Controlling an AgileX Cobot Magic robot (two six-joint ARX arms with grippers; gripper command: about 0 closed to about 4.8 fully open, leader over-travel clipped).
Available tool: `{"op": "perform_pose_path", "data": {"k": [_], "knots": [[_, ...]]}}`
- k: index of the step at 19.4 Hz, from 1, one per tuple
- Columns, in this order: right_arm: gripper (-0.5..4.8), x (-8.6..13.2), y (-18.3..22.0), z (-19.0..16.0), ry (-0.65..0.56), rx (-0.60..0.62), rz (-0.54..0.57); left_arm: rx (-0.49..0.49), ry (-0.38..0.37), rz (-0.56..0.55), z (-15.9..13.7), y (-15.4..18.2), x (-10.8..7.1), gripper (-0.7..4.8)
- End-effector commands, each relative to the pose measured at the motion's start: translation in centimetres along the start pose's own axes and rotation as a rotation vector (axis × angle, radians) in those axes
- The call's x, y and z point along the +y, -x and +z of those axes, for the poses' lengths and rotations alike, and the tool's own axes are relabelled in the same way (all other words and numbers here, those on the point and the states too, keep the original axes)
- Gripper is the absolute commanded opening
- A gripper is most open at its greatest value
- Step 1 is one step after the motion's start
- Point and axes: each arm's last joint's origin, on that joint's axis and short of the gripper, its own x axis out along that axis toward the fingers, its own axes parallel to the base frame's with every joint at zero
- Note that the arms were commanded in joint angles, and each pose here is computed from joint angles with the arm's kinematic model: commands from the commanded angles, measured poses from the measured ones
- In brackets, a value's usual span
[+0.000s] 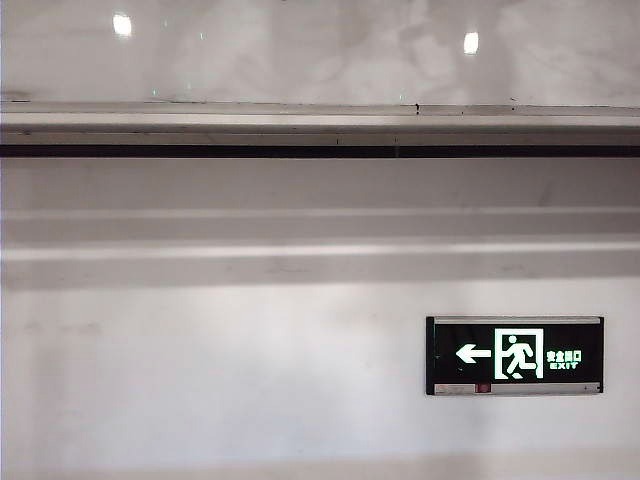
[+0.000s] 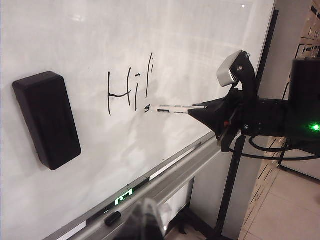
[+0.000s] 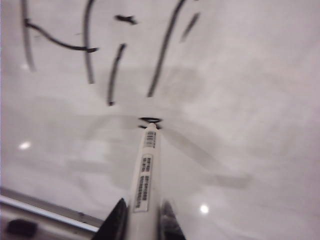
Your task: Take a marker from the whiteboard tray, write "Hi!" on the whiteboard, and then put the marker back vertically into the whiteboard tray.
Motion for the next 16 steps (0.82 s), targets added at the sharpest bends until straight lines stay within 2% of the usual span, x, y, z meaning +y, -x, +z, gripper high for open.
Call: {"op": "perform_pose_path", "data": {"k": [1, 4, 11, 16], "knots": [[-0.02, -0.1, 0.3, 0.5, -0.012, -0.038, 0.005, -0.015, -0.011, -0.005, 0.3, 0.2, -0.1, -0.05], [-0.02, -0.3, 0.4, 0.7, -0.017, -0.050, -0.046, -0.014, -0.010, -0.006, 0.3, 0.2, -0.1, -0.05], [-0.02, -0.2, 0.6, 0.3, -0.009, -0.005, -0.025, -0.014, -0.010, -0.009, 0.3, 0.2, -0.1, -0.05], [-0.02, -1.2, 4.6, 2.0, -0.025, -0.067, -0.043, -0.014, -0.010, -0.009, 0.3, 0.2, -0.1, -0.05]]}}
